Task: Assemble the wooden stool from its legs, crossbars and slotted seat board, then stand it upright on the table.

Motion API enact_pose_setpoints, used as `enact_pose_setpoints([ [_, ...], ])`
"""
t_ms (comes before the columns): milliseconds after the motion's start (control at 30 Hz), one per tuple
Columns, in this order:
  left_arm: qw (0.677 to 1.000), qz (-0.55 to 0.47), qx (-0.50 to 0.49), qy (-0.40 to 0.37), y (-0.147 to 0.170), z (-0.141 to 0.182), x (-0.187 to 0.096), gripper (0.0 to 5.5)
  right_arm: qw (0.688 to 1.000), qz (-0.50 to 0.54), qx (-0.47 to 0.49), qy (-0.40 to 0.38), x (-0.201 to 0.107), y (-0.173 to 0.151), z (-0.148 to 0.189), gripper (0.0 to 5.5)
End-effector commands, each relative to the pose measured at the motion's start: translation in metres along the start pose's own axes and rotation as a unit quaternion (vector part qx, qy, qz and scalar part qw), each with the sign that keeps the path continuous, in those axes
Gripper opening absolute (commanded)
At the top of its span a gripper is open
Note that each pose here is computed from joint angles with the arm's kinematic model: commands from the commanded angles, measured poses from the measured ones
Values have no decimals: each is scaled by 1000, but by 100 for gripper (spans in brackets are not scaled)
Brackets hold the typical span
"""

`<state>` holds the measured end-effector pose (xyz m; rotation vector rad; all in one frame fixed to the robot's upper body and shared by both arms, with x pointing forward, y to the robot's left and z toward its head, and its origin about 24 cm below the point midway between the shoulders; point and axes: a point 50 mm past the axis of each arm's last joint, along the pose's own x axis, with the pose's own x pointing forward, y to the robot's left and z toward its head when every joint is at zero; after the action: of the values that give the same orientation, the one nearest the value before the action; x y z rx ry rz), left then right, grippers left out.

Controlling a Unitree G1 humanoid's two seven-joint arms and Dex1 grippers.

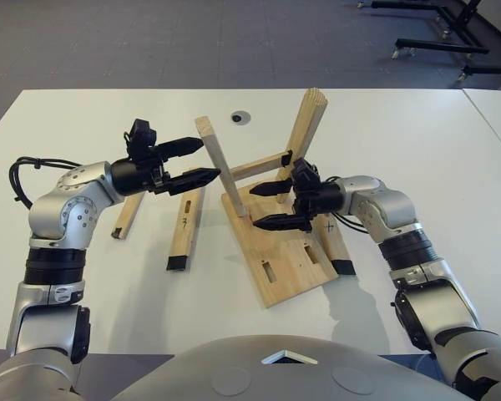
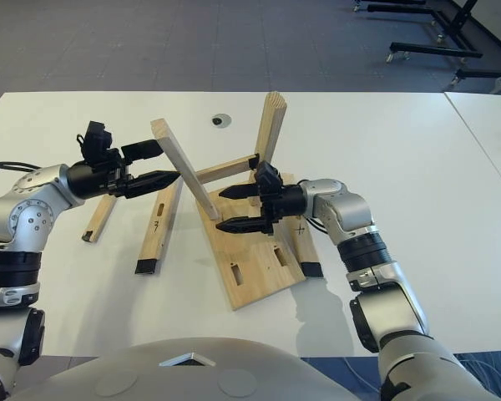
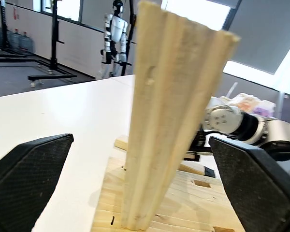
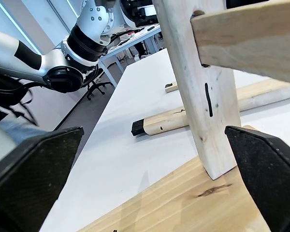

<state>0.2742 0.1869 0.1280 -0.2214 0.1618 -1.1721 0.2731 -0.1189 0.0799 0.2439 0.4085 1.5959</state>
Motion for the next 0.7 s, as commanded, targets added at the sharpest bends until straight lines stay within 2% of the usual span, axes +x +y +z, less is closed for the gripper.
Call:
enact_pose_setpoints([
  [33, 999, 30, 28, 10, 5, 6, 10, 514, 1000, 9, -24, 6, -3, 9, 9, 540],
  [200, 994, 81, 64, 21, 16, 9, 8, 514, 999, 13, -34, 5, -10, 20, 13, 540],
  [400, 991, 101, 86, 35, 26, 12, -3, 514, 999, -9, -29, 13, -18, 12, 10, 540],
  [700, 989, 111, 100, 19, 28, 13, 7, 514, 999, -16, -41, -5, -15, 14, 11, 540],
])
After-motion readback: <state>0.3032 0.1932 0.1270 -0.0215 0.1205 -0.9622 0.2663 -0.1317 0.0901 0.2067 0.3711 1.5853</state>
